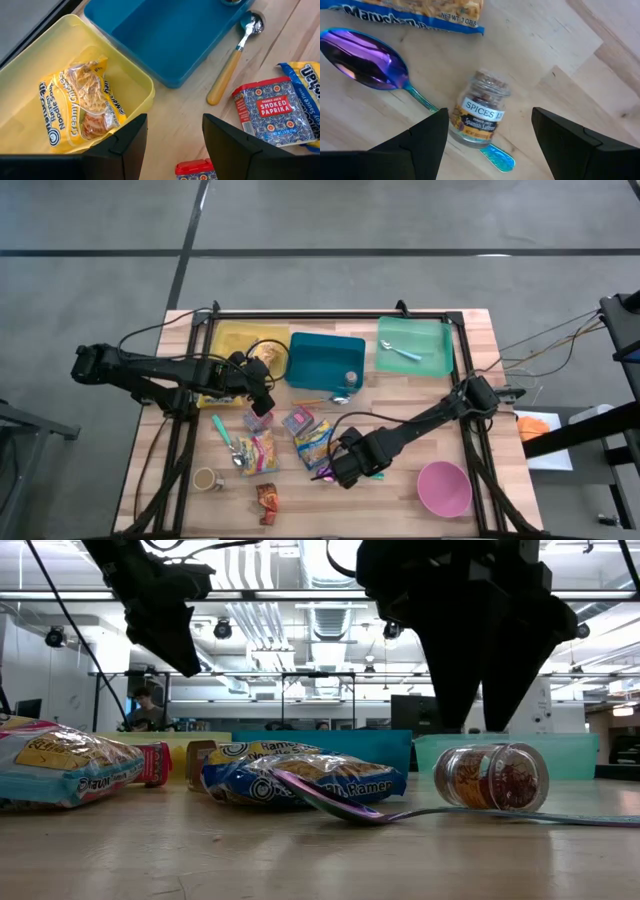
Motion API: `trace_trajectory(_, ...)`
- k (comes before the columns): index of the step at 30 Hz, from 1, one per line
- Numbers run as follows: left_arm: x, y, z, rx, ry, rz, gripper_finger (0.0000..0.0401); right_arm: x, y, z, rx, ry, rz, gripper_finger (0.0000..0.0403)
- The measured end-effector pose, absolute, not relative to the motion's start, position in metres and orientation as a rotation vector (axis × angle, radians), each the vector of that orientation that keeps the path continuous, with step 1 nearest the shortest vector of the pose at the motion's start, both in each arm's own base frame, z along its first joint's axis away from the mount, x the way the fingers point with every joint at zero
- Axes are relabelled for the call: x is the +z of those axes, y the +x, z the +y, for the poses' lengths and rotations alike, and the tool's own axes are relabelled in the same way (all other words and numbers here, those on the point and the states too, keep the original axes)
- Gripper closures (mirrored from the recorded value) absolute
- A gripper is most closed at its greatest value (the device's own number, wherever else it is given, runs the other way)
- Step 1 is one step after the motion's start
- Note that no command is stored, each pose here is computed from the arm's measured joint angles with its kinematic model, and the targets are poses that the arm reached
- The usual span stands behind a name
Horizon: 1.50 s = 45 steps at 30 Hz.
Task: Pick & Place Food Item
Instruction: Put the brown seasoning bottle into the blue bin
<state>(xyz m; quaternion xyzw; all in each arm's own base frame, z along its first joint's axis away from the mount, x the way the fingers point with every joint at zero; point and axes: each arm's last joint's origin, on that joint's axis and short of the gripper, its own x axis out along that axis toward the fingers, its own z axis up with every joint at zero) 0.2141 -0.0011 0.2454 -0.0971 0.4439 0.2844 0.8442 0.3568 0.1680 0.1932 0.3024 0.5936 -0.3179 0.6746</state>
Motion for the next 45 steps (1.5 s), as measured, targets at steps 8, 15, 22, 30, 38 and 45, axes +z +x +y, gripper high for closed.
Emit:
trace_trajectory(8,0.246,0.215,-0.001,0.596,-0.197,0.935,0.0207,0.187,0.357,0.172,-0.707,0.673,1.317,0.012)
trace_trajectory(15,0.246,0.214,-0.001,0.598,-0.195,0.934,0.0207,0.17,0.358,0.179,-0.717,0.641,1.339,0.012)
trace_trajectory(22,0.246,0.214,-0.001,0.598,-0.196,0.934,0.0207,0.16,0.356,0.181,-0.728,0.613,1.35,0.012)
trace_trajectory(30,0.246,0.214,-0.001,0.592,-0.186,0.938,0.0207,0.146,0.354,0.18,-0.695,0.608,1.349,0.013)
trace_trajectory(38,0.246,0.214,-0.001,0.59,-0.182,0.939,0.0207,0.145,0.354,0.18,-0.66,0.577,1.361,0.0216)
trace_trajectory(45,0.246,0.214,-0.001,0.589,-0.182,0.939,0.0207,0.145,0.353,0.182,-0.642,0.549,1.361,0.0216)
